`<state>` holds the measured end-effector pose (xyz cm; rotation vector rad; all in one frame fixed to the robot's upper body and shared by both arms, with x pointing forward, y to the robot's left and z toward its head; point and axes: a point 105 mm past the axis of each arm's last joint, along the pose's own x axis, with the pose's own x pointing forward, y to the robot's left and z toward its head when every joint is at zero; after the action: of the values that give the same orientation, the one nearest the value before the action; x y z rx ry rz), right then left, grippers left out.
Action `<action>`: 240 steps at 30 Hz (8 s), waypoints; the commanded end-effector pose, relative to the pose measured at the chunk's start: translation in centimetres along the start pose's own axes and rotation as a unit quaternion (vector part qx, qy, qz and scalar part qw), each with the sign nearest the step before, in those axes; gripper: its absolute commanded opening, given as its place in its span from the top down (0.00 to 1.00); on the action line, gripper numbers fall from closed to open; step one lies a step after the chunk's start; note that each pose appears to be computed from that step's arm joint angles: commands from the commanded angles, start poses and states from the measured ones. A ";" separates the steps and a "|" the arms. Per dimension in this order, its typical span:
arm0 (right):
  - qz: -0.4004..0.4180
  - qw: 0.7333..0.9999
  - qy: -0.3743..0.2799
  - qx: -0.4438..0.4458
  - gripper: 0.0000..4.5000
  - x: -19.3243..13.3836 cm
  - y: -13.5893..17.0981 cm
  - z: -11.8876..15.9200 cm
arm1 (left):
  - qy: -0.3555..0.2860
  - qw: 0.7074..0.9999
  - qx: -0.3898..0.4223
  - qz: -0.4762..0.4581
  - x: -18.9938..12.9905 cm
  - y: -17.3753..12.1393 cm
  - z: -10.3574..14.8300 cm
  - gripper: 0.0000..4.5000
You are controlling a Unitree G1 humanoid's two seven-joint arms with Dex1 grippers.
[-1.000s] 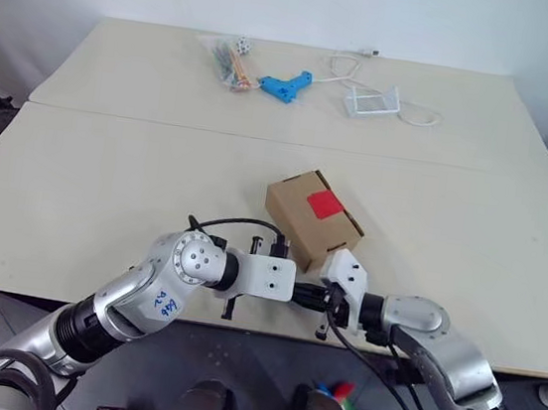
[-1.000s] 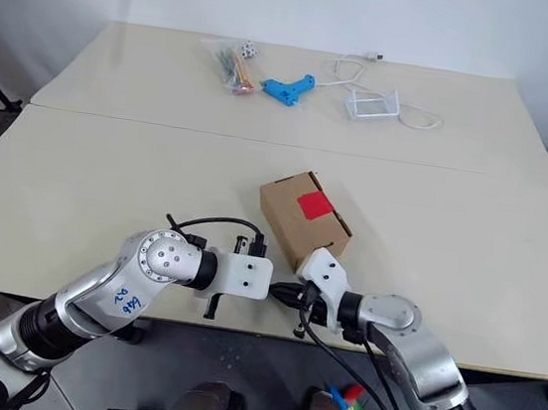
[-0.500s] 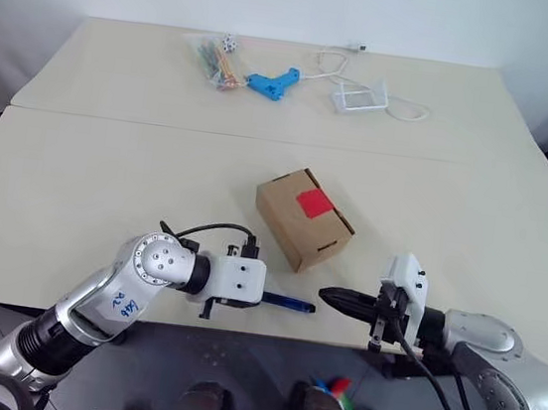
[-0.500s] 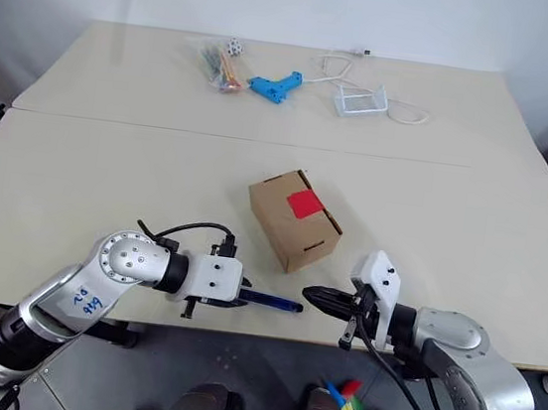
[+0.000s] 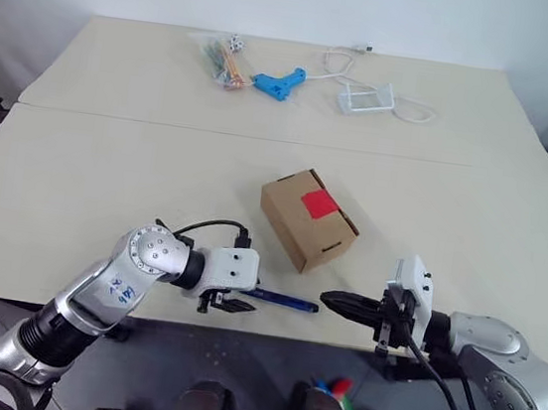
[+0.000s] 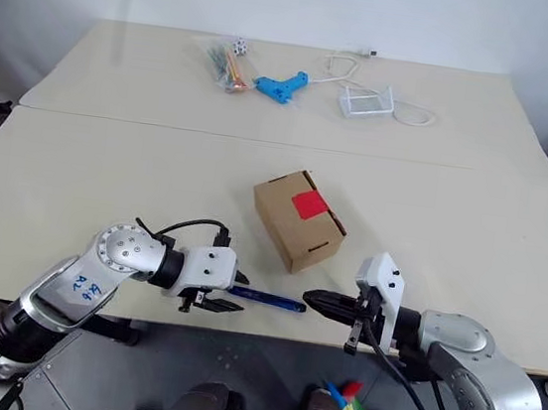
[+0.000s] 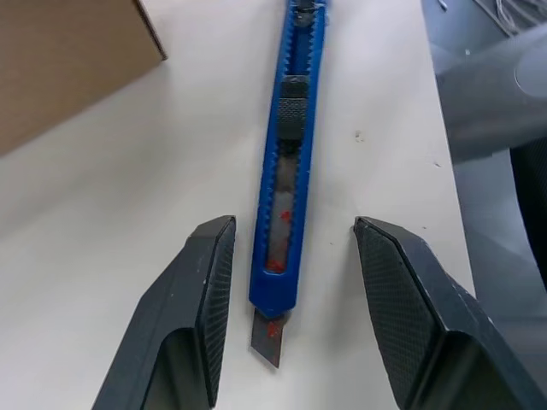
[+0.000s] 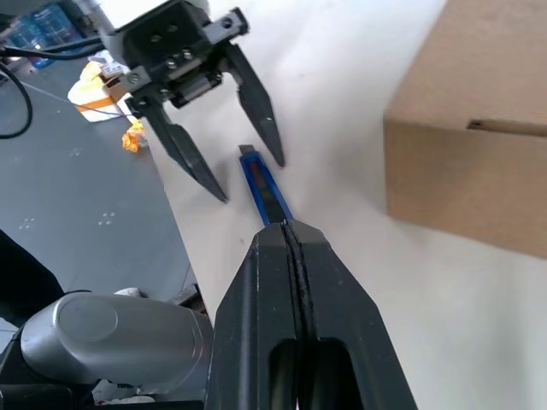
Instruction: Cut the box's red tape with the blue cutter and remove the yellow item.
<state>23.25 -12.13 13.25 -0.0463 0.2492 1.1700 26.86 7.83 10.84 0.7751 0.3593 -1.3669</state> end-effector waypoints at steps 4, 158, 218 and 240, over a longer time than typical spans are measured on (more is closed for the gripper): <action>0.009 1.000 -0.016 -0.019 1.00 -0.3 0.7 1.1 | 0.043 0.999 -0.024 -0.018 1.2 -0.8 -1.7 0.61; -0.122 0.919 -0.028 0.375 0.00 3.8 1.1 3.8 | -0.029 0.942 0.279 0.186 -0.8 2.6 2.7 0.91; -0.032 0.984 -0.043 0.170 0.94 -2.4 2.8 7.0 | -0.115 0.967 -0.121 0.193 -11.5 2.2 -5.6 0.32; -0.238 0.958 -0.007 -0.159 0.94 -13.0 -1.2 9.1 | -0.247 0.947 -0.135 0.155 -8.2 8.6 1.4 1.00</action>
<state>21.12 -23.25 23.58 -0.3187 0.0693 0.7106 33.30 14.35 18.73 0.2393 0.0313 -1.0845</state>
